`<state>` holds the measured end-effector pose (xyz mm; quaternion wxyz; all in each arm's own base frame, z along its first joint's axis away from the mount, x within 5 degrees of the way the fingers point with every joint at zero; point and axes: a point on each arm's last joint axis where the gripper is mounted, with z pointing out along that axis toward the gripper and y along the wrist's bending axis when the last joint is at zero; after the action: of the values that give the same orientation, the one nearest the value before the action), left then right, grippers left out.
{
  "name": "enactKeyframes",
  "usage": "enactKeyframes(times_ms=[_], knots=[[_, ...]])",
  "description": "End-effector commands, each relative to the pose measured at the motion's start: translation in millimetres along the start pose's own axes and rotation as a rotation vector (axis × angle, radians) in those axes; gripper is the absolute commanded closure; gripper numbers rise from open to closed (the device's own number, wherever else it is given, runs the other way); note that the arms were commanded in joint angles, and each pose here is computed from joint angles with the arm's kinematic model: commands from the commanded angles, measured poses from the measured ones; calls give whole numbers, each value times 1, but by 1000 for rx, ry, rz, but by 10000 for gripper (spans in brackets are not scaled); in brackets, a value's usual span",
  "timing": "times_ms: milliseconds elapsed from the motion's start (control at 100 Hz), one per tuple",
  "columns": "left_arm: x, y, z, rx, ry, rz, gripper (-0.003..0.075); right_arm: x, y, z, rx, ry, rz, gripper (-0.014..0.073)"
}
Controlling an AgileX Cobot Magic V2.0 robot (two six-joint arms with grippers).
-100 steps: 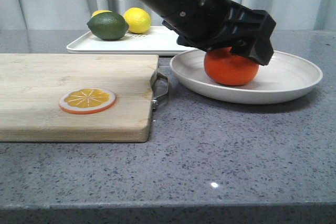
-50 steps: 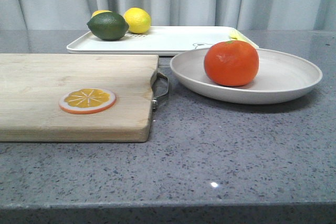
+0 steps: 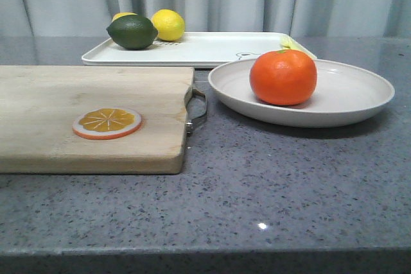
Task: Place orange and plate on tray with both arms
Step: 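Open the left gripper and lift it away from the orange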
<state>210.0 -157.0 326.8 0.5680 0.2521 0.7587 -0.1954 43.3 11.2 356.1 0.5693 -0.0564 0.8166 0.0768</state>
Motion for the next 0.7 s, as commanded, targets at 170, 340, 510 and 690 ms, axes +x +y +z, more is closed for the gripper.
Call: enactKeyframes(times_ms=[170, 340, 510, 690], knots=[[23, 16, -83, -136, -165, -21, 122, -14, 0, -1, 2, -77, 2, 64], [50, 19, -111, -172, -199, -27, 122, -14, 0, -1, 1, -76, 3, 64], [65, 21, -119, -194, -199, -31, 122, -15, 2, 1, -14, -76, 19, 64], [65, 21, -119, -194, -197, -31, 122, -23, 5, 27, -66, -33, 95, 64]])
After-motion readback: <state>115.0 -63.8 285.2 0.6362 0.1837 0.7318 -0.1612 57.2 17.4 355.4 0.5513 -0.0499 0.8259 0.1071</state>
